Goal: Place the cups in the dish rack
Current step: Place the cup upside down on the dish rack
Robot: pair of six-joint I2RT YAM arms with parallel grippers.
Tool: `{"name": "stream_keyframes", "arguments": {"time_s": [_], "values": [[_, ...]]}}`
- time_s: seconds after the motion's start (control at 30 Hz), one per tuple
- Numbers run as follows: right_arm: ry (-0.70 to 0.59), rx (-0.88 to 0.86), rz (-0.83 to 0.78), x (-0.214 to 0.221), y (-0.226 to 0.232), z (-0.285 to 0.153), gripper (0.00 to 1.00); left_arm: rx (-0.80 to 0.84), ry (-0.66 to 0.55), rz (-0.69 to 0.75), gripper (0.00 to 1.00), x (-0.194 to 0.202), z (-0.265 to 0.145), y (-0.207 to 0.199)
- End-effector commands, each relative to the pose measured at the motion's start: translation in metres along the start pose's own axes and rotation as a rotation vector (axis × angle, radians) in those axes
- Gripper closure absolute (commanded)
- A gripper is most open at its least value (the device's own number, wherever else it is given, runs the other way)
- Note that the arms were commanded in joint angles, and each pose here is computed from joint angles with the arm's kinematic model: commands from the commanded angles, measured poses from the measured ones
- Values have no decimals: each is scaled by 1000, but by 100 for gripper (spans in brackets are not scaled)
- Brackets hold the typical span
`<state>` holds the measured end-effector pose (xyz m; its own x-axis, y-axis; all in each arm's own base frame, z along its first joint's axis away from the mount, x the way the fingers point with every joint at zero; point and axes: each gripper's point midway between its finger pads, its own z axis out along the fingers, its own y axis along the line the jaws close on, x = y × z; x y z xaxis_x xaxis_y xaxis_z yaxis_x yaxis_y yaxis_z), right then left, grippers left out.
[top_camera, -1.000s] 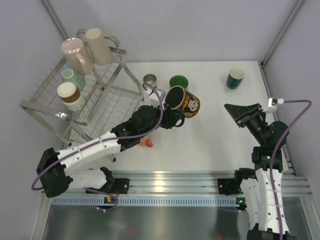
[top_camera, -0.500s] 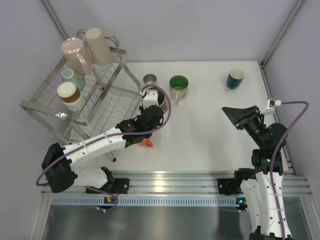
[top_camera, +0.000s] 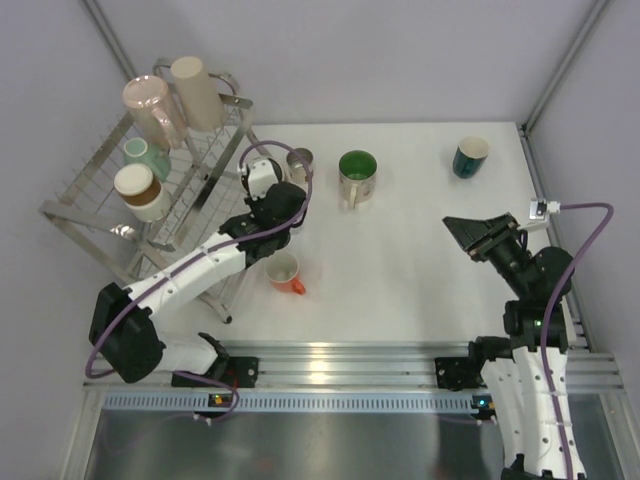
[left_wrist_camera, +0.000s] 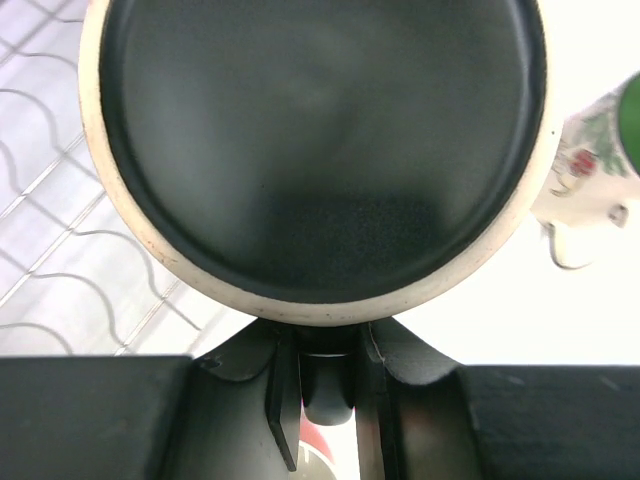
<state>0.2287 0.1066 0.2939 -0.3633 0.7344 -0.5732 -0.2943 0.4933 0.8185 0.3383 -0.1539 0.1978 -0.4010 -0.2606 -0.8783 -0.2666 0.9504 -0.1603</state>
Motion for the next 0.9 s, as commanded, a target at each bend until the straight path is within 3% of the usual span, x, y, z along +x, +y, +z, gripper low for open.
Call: {"name": "stream_keyframes", "arguments": {"time_s": [0.0, 0.87], "values": [[-32, -43, -65, -11, 21, -4, 66, -20, -157, -177, 100, -54, -9, -5], [-35, -21, -129, -14, 24, -5, 65, -213, -137, -152, 100, -24, 20, 47]]}}
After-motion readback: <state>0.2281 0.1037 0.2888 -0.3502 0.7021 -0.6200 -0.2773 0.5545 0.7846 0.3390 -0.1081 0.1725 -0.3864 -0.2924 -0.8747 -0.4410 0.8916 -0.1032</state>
